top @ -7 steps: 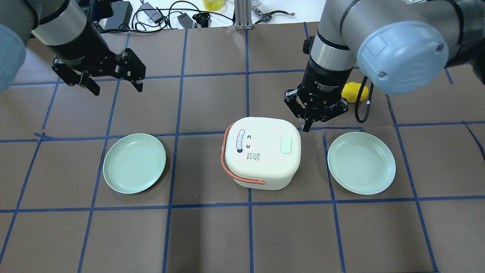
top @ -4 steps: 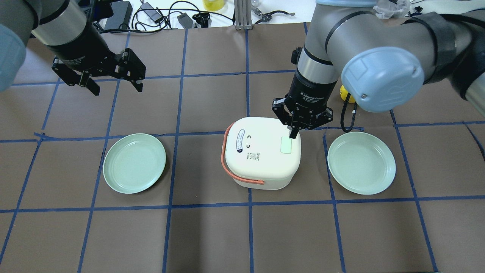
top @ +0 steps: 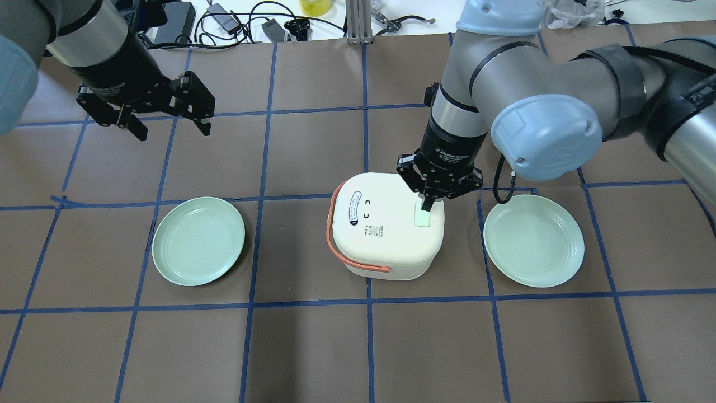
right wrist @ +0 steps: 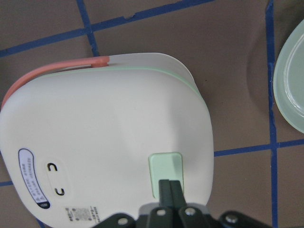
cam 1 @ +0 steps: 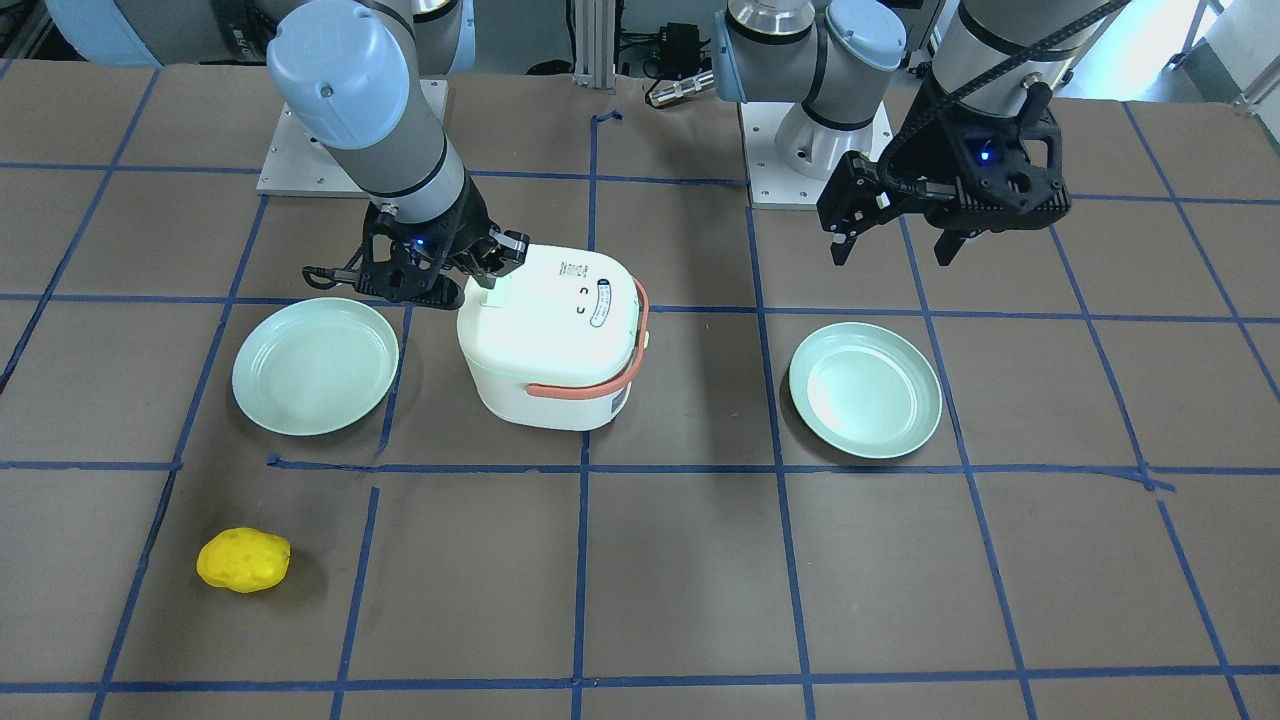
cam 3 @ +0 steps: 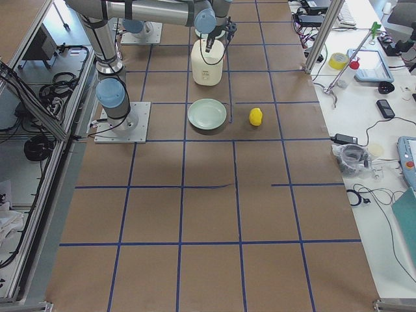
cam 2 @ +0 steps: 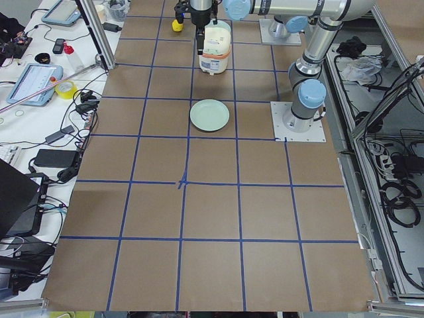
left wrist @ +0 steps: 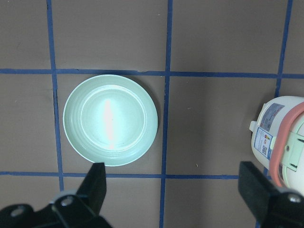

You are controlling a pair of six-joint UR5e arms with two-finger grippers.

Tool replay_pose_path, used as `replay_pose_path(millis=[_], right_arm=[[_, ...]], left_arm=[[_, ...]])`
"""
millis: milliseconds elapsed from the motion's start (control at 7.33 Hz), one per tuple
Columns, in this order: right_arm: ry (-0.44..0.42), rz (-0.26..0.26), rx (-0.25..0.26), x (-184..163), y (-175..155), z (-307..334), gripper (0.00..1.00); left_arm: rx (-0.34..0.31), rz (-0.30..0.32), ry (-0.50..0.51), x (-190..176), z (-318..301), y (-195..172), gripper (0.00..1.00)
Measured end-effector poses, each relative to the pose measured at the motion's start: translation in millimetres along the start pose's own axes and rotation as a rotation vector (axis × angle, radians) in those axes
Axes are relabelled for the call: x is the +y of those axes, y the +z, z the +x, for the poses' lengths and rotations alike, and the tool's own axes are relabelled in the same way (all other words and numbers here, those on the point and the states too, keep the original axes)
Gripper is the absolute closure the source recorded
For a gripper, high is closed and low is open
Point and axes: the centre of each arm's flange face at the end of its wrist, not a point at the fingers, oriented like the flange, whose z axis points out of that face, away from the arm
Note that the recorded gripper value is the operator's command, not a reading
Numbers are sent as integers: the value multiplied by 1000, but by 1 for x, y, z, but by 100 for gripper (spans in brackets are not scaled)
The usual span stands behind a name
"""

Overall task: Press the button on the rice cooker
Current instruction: 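Press down on the green lid button with the right gripper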

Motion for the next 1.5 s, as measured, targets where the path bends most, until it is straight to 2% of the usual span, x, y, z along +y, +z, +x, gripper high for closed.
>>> replay_pose_path(millis=[409, 1500], right_arm=[[4, -22, 9, 1, 12, 3, 100], [-4, -35, 13, -4, 20, 3, 100]], left_arm=[[0, 0, 0, 0, 0, 0, 0], [0, 0, 0, 0, 0, 0, 0]])
